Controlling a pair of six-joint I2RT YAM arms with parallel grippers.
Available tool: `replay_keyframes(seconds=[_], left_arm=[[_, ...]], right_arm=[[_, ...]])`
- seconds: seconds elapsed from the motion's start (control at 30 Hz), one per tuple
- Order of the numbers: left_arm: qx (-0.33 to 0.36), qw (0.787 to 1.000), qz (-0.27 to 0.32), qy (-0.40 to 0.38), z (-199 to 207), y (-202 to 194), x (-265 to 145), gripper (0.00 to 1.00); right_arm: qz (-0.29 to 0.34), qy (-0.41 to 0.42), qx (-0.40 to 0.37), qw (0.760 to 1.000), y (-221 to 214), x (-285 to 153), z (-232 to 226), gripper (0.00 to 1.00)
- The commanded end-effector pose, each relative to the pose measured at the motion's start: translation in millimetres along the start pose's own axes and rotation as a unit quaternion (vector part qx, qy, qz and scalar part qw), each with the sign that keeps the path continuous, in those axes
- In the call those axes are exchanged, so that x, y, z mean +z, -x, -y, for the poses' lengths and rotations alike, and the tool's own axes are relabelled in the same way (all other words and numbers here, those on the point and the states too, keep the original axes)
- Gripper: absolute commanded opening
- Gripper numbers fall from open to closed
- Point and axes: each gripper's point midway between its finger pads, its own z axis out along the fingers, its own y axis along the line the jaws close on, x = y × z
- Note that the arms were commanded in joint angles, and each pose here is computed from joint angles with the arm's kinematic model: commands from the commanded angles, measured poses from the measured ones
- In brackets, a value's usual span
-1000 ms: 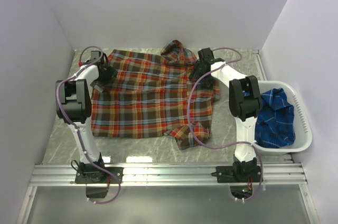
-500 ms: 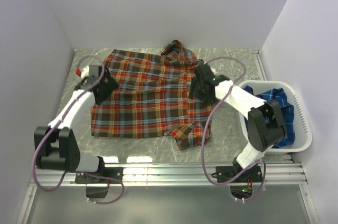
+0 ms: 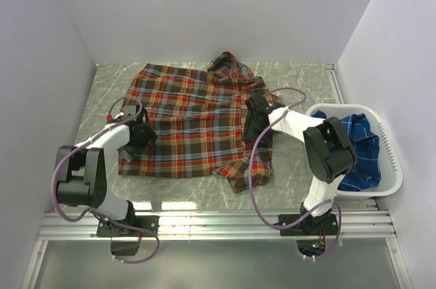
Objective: Fold and stack the long sleeve shirts
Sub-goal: Fold the shirt
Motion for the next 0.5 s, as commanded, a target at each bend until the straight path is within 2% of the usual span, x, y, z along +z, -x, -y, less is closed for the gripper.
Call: replay_keyframes(seconds=[0.0,0.17,0.27,0.47], left_arm=[[-0.037,0.999,0.003,-0.02,27.1,20.8,14.8,0.99],[-0.035,0.999,0.004,-0.02,51.8,41.0,23.8,0.99],[-0.032,0.999,0.023,-0.035,69.7,62.6,13.8,0.99],[-0.04,0.995,0.073,-0.053,61.6,81.2,-26.7,0.99]], right_arm=[[0.022,-0.004,0.04,0.999,33.8,18.7,3.9,0.68],[0.039,-0.01,0.051,0.998,69.8,27.9,7.2,0.69],[0.076,0.005,0.034,0.997,94.2,5.3,-3.1,0.69],[0.114,0.024,0.029,0.993,80.8,-36.8,7.5,0.7]])
